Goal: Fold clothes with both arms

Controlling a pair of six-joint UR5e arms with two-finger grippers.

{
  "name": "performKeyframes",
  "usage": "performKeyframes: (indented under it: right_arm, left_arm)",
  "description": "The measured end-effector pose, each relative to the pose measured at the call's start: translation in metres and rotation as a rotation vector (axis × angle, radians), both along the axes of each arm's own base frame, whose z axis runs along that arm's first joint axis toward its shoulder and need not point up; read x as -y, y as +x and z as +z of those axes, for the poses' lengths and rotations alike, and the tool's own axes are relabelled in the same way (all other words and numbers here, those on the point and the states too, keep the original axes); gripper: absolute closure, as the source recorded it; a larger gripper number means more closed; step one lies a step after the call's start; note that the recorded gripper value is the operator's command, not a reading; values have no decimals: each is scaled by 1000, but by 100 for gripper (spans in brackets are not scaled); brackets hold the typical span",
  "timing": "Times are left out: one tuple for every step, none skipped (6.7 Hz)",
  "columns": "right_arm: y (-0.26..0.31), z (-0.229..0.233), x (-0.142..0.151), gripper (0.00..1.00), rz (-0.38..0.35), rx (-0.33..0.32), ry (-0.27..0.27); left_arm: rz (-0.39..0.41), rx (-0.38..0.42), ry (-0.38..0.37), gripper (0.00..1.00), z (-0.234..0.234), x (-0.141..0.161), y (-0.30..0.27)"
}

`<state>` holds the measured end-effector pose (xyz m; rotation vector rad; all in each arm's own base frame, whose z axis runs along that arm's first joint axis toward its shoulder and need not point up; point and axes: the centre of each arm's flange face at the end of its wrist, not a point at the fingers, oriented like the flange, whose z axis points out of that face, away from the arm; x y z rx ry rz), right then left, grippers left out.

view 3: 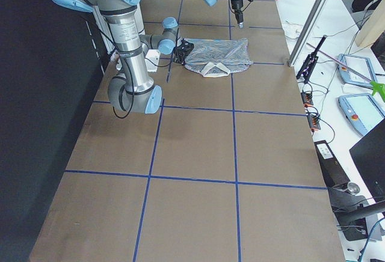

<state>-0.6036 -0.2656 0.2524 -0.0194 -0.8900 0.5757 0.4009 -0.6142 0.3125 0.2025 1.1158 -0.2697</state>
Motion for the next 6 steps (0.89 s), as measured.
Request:
performKeyframes:
  right_arm:
    - [4, -4, 1, 100, 1, 9, 0]
    - [9, -10, 2, 100, -1, 23, -2]
    - [15, -15, 2, 100, -2, 36, -2]
    - [19, -17, 1, 100, -3, 42, -2]
    - [20, -17, 1, 100, -3, 46, -2]
    - [21, -18, 1, 100, -3, 48, -2]
  left_arm:
    - [-5, -10, -12, 38, -3, -3, 1]
    - [-10, -42, -43, 38, -9, -23, 6]
    - [-13, -86, -83, 38, -12, -75, 16]
    - [-24, -108, -122, 38, -9, -134, 25]
    - [-42, -103, -175, 38, -1, -189, 34]
    - [-60, -83, -238, 38, 13, -237, 44]
